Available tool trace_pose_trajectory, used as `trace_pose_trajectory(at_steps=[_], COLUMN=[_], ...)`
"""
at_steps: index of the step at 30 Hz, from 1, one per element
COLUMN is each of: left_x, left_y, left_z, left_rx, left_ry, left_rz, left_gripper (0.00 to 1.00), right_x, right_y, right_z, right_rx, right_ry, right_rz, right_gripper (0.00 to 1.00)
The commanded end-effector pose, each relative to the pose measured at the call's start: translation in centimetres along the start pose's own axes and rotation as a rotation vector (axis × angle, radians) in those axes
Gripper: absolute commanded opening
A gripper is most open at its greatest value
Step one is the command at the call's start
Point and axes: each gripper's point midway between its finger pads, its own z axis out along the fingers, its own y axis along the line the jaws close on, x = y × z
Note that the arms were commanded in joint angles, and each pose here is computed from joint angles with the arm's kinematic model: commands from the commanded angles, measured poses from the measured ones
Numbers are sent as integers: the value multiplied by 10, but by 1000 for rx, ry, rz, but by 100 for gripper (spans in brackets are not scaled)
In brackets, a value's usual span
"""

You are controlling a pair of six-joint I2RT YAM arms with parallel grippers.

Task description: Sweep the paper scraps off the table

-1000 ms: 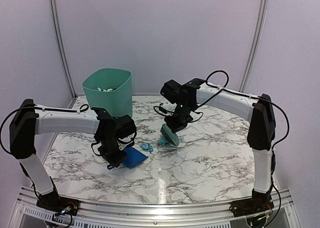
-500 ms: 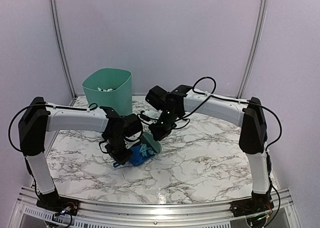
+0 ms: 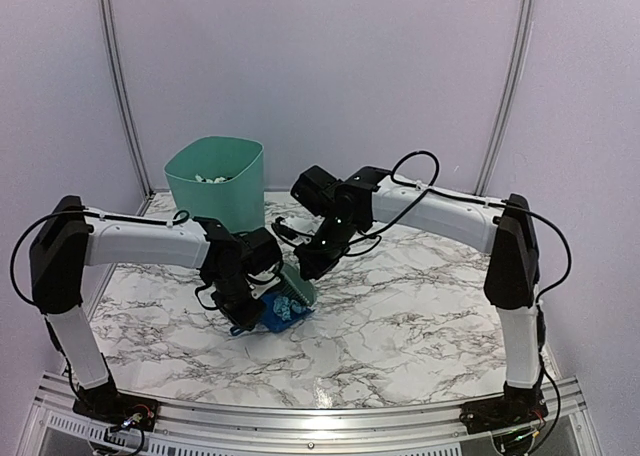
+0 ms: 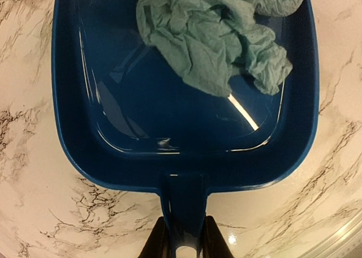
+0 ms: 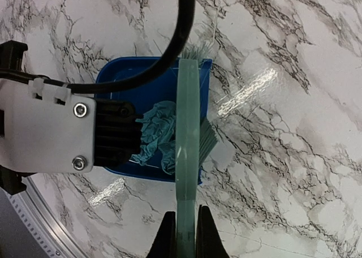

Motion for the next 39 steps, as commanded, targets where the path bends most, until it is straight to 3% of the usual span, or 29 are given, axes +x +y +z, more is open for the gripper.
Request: trace_pose_trajectory(at_steps=[1, 13, 26, 33, 39], left_x=[-20, -21, -31, -40, -51], left_y=[-16, -20, -23, -20, -17], left_z=[-17, -24, -59, -98, -137], left_rx=[83, 123, 165, 174, 179], left_ry=[-153, -290, -460, -565, -624], left_rz=[12, -1, -25, -78, -130], left_gripper=[0, 0, 0, 0, 0], right_x=[-13, -10, -18, -6, 43], right_y=[22, 7, -21, -67, -115], right_z=[-35, -86, -181, -241, -251], right_rx=[-73, -48, -102, 93, 247], right_ry=[-94, -192, -503, -669, -685], right_rz=[6, 89, 274, 432, 632], right_gripper=[0, 0, 0, 0, 0])
